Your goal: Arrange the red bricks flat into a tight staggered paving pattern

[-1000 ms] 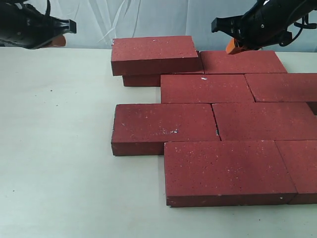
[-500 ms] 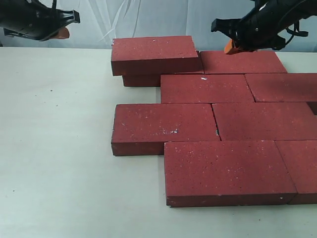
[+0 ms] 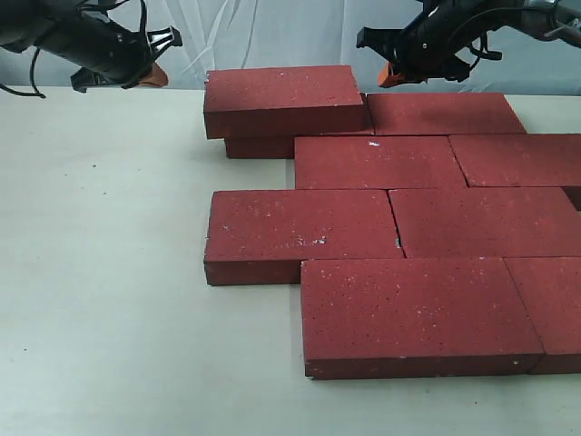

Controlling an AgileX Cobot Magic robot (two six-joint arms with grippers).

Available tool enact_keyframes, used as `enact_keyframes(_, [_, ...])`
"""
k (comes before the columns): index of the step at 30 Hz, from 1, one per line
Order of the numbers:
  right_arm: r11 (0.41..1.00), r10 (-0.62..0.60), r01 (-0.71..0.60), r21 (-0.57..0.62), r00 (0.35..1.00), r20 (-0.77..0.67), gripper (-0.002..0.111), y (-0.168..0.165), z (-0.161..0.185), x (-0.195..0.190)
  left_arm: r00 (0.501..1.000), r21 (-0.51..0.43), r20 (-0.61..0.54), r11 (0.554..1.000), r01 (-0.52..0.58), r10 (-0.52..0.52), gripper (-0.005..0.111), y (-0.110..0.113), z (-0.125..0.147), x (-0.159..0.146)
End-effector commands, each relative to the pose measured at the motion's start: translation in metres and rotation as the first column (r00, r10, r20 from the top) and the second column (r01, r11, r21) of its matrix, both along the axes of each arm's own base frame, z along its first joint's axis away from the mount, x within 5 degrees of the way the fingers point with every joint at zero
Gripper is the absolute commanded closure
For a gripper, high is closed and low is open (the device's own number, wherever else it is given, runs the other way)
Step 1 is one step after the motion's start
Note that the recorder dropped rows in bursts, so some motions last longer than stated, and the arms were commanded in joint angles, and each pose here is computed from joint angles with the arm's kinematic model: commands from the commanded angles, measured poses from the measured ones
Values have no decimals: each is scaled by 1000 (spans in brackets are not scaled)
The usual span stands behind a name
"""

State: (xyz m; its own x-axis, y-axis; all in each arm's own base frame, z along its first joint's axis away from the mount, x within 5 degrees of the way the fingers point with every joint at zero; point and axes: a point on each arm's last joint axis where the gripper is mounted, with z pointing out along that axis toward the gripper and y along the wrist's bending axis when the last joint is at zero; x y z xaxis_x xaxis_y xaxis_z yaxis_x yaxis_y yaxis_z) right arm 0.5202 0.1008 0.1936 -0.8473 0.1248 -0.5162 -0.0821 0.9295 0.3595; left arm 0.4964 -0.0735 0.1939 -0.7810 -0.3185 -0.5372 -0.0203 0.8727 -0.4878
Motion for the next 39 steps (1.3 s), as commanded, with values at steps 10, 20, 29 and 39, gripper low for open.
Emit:
enact_keyframes(10, [1000,-5,5,4,1000,-6,109,0,-26,18,997,-79,-62,996,-39,34,107,-6,-36,25])
enact_keyframes(20, [995,-1,5,99,999,-48,109,12,-37,18,998,-106,-68,994,-22,15,107,-25,-39,23])
enact_keyframes(29, [993,102,-99,68,994,-45,109,39,-40,10,998,-106,-56,994,-3,-3,107,-39,-38,22])
enact_keyframes(39, [989,132,-127,70,989,-70,109,40,-26,3,992,-133,-120,991,24,-40,107,-36,-38,17])
